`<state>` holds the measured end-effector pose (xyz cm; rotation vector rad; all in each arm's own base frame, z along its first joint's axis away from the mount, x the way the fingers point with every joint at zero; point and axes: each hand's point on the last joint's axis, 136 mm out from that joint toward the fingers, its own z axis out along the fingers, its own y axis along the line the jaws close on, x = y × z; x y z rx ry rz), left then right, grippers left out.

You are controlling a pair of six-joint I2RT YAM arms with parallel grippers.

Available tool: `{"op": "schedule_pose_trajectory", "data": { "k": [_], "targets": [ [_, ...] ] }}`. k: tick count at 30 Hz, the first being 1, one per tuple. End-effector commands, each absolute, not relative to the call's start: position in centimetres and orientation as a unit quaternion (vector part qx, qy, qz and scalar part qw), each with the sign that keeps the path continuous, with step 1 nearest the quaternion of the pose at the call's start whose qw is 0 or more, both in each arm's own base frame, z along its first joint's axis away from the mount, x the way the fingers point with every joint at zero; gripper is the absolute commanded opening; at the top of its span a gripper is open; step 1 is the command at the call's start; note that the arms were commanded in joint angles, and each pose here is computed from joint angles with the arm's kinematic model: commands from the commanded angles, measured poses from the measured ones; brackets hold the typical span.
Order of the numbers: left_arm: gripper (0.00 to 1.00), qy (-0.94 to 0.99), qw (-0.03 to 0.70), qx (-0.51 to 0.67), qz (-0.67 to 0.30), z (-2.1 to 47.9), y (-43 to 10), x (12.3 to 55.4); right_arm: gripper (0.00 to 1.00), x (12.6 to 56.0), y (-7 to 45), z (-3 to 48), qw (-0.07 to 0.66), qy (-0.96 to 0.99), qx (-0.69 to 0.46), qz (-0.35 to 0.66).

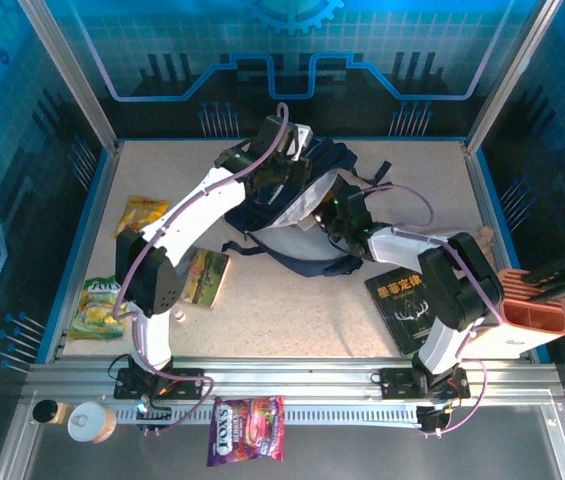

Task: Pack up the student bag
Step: Place the book in the student bag, then close the student bag at the center of the table.

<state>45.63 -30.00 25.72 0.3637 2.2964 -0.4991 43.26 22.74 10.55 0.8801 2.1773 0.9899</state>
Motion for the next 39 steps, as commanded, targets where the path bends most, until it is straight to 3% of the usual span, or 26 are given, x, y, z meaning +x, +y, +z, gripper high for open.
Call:
{"op": "schedule_pose_trajectory", "data": {
  "k": [1, 3, 8, 14, 21, 26, 28, 31, 34, 39],
  "targets": [
    [0.00, 0.842, 0.455, 0.120, -0.263, 33.7, -30.0, 45.8, 0.05, 44.6, 25.3, 10.9, 0.279, 0.820, 0.302, 0.398],
    [0.00, 0.843, 0.455, 0.114, -0.265, 33.5, -29.8, 45.9, 0.10, 45.0, 26.3, 10.4, 0.267, 0.826, 0.287, 0.404],
    [0.00, 0.844, 0.456, 0.097, -0.264, 33.0, -28.6, 46.3, 0.42, 44.7, 26.0, 10.6, 0.275, 0.823, 0.278, 0.412],
    [0.00, 0.851, 0.449, 0.067, -0.263, 31.1, -26.6, 47.0, 0.70, 42.7, 24.2, 12.8, 0.291, 0.831, 0.251, 0.401],
    [0.00, 0.870, 0.417, 0.064, -0.253, 27.4, -26.1, 47.2, 0.79, 37.8, 20.3, 13.2, 0.293, 0.851, 0.242, 0.361],
    [0.00, 0.895, 0.376, 0.069, -0.229, 22.7, -25.6, 47.0, 0.83, 34.2, 15.3, 13.3, 0.314, 0.877, 0.247, 0.267],
    [0.27, 0.899, 0.354, 0.083, -0.243, 21.1, -26.0, 46.1, 0.84, 32.5, 12.7, 12.9, 0.319, 0.889, 0.254, 0.208],
    [0.57, 0.891, 0.341, 0.090, -0.285, 20.8, -26.8, 44.5, 0.85, 30.3, 9.7, 12.2, 0.312, 0.903, 0.260, 0.140],
    [0.73, 0.887, 0.339, 0.080, -0.304, 21.1, -26.6, 43.2, 0.85, 28.4, 8.0, 11.6, 0.285, 0.918, 0.259, 0.100],
    [0.91, 0.891, 0.350, 0.031, -0.289, 20.6, -24.0, 41.8, 0.88, 25.7, 6.4, 10.1, 0.237, 0.934, 0.260, 0.055]
  ]
}}
